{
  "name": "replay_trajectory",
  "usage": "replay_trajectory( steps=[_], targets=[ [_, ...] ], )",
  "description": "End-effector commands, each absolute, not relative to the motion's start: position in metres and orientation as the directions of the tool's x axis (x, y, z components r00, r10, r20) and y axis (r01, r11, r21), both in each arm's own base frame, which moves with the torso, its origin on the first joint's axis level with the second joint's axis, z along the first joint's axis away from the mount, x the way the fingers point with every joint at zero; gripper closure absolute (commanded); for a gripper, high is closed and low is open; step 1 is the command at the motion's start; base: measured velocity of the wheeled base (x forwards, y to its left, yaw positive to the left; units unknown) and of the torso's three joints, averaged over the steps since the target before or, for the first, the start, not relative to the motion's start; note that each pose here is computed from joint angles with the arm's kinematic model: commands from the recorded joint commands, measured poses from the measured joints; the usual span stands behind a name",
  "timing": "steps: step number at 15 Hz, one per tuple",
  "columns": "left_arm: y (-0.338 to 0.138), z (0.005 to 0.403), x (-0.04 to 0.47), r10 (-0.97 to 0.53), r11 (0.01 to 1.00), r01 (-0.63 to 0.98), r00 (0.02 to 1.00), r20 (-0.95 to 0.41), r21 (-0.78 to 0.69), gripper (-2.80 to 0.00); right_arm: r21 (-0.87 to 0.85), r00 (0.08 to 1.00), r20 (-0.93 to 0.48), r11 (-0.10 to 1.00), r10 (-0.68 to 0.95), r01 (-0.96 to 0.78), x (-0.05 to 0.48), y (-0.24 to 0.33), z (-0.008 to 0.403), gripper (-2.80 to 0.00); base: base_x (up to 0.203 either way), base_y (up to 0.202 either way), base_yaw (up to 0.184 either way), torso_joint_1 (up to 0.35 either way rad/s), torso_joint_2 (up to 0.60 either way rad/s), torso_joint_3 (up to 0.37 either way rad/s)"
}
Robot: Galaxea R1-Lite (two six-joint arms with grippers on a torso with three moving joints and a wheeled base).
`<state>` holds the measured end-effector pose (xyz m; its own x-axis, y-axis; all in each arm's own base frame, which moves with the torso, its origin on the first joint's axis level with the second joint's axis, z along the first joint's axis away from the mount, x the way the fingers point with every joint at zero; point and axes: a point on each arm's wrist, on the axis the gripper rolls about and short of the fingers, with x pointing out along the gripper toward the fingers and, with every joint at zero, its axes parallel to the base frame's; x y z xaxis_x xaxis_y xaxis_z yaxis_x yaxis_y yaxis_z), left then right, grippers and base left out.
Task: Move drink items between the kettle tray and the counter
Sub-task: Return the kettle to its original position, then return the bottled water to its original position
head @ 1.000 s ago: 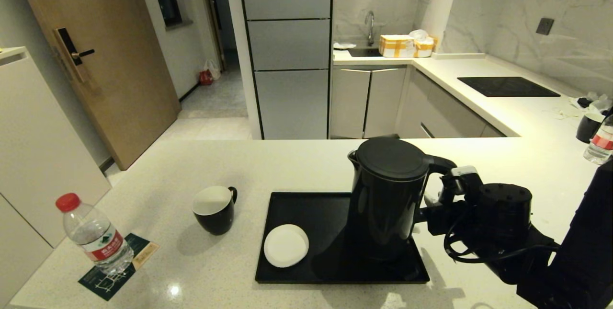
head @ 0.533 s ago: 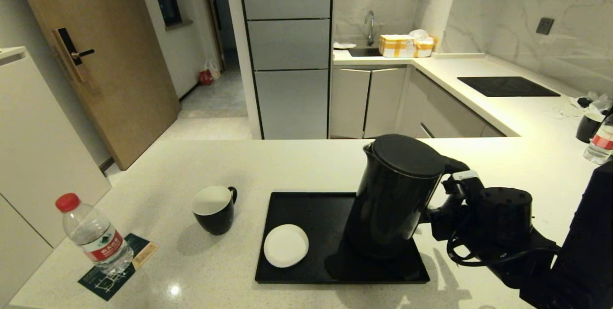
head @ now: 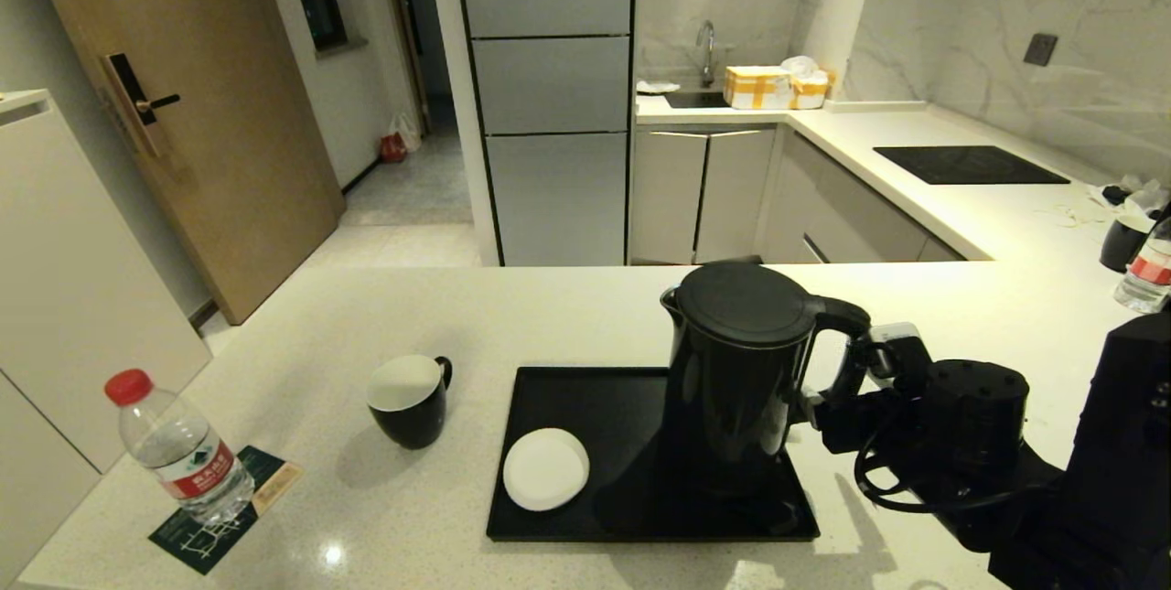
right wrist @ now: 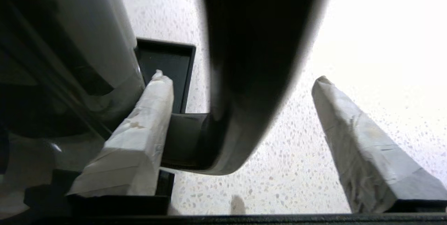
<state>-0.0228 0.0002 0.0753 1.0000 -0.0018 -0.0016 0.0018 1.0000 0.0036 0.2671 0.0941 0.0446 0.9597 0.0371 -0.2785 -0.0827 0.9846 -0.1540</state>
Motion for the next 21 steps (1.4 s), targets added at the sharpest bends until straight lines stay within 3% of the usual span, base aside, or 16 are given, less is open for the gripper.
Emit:
replay_trajectory(
  steps=[1,10,21],
  targets=[
    [0.0,0.075,-0.023,-0.002,1.0,0.002,1.0,0.0,0.003,0.0,-0.144,0.966,-0.254,0.985,0.055,-0.093,0.265,0.098,0.049,-2.8,0.0,0.0,0.0,0.0,0.0,0.0],
    [0.0,0.075,-0.023,-0.002,1.0,0.002,1.0,0.0,0.003,0.0,-0.125,0.972,-0.223,0.987,0.072,-0.102,0.252,0.095,0.063,-2.8,0.0,0.0,0.0,0.0,0.0,0.0],
    [0.0,0.075,-0.023,-0.002,1.0,0.002,1.0,0.0,0.003,0.0,-0.115,0.989,-0.149,0.993,0.023,-0.04,0.195,0.07,0.1,-2.8,0.0,0.0,0.0,0.0,0.0,0.0]
  ],
)
